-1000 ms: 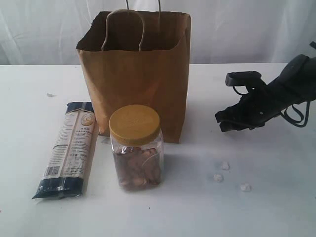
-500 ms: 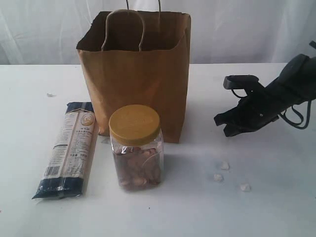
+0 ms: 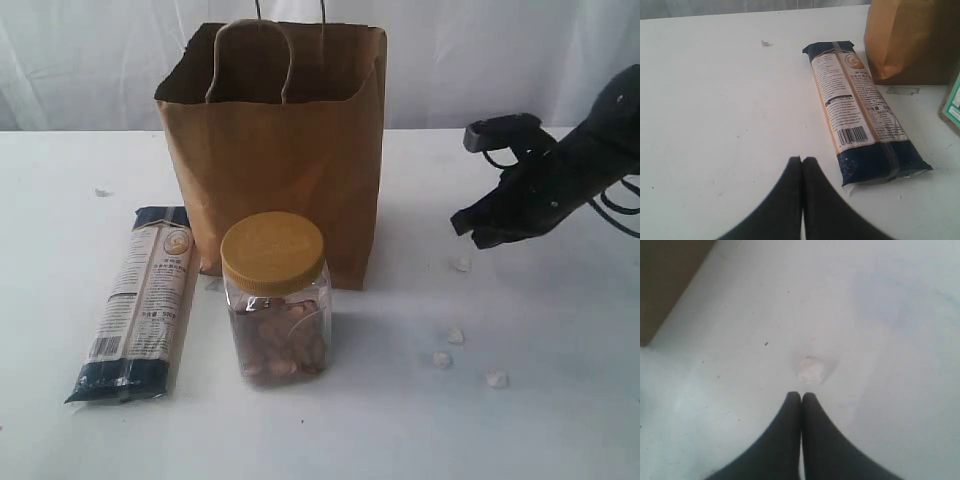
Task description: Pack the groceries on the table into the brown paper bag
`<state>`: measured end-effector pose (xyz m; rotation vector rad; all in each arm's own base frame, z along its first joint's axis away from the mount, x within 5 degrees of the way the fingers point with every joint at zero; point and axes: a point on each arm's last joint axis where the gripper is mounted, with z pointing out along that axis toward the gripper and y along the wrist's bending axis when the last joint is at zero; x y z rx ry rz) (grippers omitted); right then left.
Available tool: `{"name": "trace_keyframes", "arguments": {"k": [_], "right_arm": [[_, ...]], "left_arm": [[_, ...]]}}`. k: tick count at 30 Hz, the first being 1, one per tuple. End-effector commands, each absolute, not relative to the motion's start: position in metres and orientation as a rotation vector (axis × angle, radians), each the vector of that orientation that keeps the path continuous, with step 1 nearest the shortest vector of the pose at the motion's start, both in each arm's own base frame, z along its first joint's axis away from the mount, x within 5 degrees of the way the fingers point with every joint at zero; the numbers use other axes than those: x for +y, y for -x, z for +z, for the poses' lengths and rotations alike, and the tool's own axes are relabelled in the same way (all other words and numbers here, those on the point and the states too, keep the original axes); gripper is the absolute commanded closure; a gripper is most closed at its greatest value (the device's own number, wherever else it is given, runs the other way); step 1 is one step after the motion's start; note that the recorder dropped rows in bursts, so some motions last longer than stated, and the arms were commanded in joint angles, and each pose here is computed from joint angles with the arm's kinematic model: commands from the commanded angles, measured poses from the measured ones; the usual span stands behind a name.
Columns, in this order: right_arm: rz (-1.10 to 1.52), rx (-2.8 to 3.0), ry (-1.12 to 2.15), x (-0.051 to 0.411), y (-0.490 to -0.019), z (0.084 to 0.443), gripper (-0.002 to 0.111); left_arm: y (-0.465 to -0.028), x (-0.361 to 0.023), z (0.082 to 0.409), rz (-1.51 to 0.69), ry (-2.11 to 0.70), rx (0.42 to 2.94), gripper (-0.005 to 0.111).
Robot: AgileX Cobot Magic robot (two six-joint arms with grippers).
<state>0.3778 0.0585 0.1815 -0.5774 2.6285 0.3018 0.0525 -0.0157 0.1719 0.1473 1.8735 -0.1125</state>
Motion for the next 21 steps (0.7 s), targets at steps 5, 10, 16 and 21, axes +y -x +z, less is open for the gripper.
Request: {"name": "trace_keyframes", "arguments": {"k": [5,10,16,21], "right_arm": [[0.258,2.589,0.659,0.067,-0.4,0.182,0.065],[0.307,2.662,0.614,0.07,-0.405,0.147,0.063],[0.299,2.674,0.609,0.069,-0.407,0.136,0.064],[0.306,2.694,0.611,0.07,-0.407,0.128,0.07]], "left_arm": [[-0.052,-0.016,0.171,-0.119,-0.138,1.873,0.107],[-0.052,-0.016,0.171,-0.119,-0.138,1.873,0.107],[-0.052,-0.016,0.171,-0.119,-0.138,1.873,0.107],[-0.052,-0.016,0.171,-0.119,-0.138,1.873,0.107]]}}
